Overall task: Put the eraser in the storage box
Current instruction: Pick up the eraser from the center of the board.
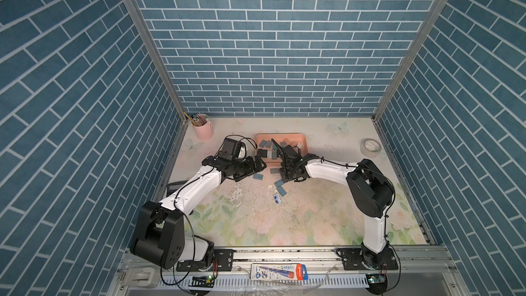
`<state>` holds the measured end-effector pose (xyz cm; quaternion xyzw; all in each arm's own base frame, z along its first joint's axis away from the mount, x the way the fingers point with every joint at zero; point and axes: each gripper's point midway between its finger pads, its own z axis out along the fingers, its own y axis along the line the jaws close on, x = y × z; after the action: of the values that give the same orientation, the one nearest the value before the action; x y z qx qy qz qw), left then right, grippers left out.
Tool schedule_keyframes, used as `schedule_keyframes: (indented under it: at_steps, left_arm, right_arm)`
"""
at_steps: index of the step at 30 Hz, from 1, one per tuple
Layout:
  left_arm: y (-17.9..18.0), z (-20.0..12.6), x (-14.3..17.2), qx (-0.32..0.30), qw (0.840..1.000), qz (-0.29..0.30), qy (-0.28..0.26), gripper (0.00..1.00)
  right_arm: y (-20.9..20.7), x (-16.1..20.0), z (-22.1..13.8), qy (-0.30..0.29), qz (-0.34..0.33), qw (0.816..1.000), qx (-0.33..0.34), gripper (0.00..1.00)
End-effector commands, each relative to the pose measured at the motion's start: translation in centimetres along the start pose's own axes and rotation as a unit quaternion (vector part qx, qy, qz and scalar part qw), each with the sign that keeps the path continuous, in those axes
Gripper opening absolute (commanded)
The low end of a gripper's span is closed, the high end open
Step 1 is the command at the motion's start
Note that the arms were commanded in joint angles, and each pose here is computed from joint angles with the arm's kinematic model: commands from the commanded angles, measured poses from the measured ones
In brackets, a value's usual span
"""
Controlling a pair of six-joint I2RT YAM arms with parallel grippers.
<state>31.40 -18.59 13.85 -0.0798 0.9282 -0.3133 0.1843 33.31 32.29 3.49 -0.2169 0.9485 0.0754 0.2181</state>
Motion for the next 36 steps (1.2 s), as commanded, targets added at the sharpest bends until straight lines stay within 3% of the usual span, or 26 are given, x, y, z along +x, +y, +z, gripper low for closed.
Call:
schedule_keyframes:
  at_steps: [1,14,18,25,29,32,36]
  left_arm:
    - [0.0,-0.2,0.0,0.005,1.000,0.002,-0.003,1.00]
    - [-0.6,-0.1,-0.4,0.013,1.000,0.005,-0.002,1.00]
    - [-1.4,-0.8,-1.0,0.022,1.000,0.008,-0.013,1.00]
    - [-3.5,-2.6,-2.9,0.039,0.998,0.029,-0.046,1.00]
    - [-4.4,-3.1,-4.0,0.046,0.996,0.039,-0.065,1.00]
    - [-5.2,-2.6,-4.6,0.058,0.995,0.038,-0.065,1.00]
    - [-6.3,-2.1,-5.2,0.073,0.995,0.037,-0.064,1.00]
  right_arm:
    - [-0.3,-1.1,0.6,-0.007,0.006,1.000,0.006,0.50]
    - [-0.3,-0.1,2.2,0.019,0.007,1.000,0.006,0.30]
    - [-0.9,-0.8,-0.4,0.002,0.008,1.000,0.014,0.22]
    - [-1.0,-3.5,-8.4,-0.039,0.009,0.999,-0.001,0.21]
    - [-3.0,-6.5,-12.2,-0.068,0.057,0.996,0.004,0.19]
    - [-5.2,-9.0,-11.7,-0.075,0.084,0.993,0.017,0.19]
    - [-7.7,-11.0,-8.0,-0.049,0.107,0.992,0.038,0.19]
